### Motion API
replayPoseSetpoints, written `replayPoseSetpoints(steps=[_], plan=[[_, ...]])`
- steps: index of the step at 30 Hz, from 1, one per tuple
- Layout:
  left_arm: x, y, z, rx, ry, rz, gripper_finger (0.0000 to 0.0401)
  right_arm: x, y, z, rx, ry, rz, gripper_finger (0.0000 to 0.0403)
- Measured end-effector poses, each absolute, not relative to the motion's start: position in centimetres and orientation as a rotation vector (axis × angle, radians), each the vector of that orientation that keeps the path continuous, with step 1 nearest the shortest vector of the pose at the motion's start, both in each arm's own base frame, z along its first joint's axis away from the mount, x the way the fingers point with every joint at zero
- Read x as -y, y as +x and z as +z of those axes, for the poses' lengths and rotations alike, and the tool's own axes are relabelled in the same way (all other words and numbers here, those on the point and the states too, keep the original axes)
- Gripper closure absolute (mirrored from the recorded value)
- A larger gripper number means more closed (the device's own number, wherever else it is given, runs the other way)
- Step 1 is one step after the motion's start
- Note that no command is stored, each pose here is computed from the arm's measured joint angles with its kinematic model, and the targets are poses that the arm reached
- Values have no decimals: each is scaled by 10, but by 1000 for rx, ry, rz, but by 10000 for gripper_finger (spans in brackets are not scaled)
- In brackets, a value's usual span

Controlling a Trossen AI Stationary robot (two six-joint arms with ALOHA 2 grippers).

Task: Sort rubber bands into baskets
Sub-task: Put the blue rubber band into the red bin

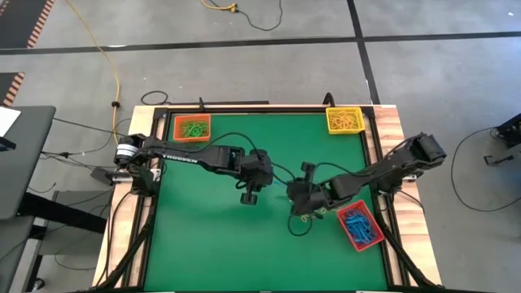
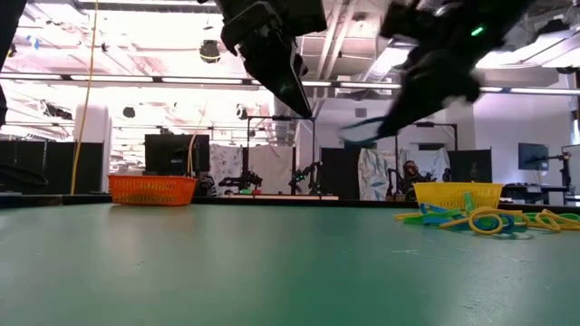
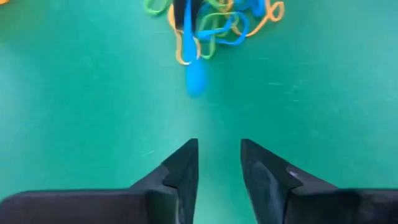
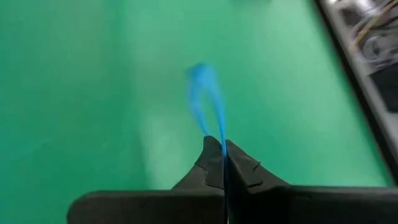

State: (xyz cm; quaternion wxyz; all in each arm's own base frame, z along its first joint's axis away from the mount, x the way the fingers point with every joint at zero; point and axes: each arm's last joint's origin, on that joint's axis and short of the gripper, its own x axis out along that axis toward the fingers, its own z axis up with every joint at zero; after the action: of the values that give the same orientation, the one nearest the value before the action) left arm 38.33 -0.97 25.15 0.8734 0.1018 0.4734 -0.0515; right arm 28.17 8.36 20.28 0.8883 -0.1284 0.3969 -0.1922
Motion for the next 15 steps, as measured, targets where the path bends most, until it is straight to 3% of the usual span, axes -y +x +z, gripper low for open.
replayPoseSetpoints(steps=[4,15], plan=[[19,383,238,-962,201,-143,279,-93,256,220,-881,-205,-306,388],[45,378,191,-734,209,-227,278,-116,176,256,-1113,78,2,388]])
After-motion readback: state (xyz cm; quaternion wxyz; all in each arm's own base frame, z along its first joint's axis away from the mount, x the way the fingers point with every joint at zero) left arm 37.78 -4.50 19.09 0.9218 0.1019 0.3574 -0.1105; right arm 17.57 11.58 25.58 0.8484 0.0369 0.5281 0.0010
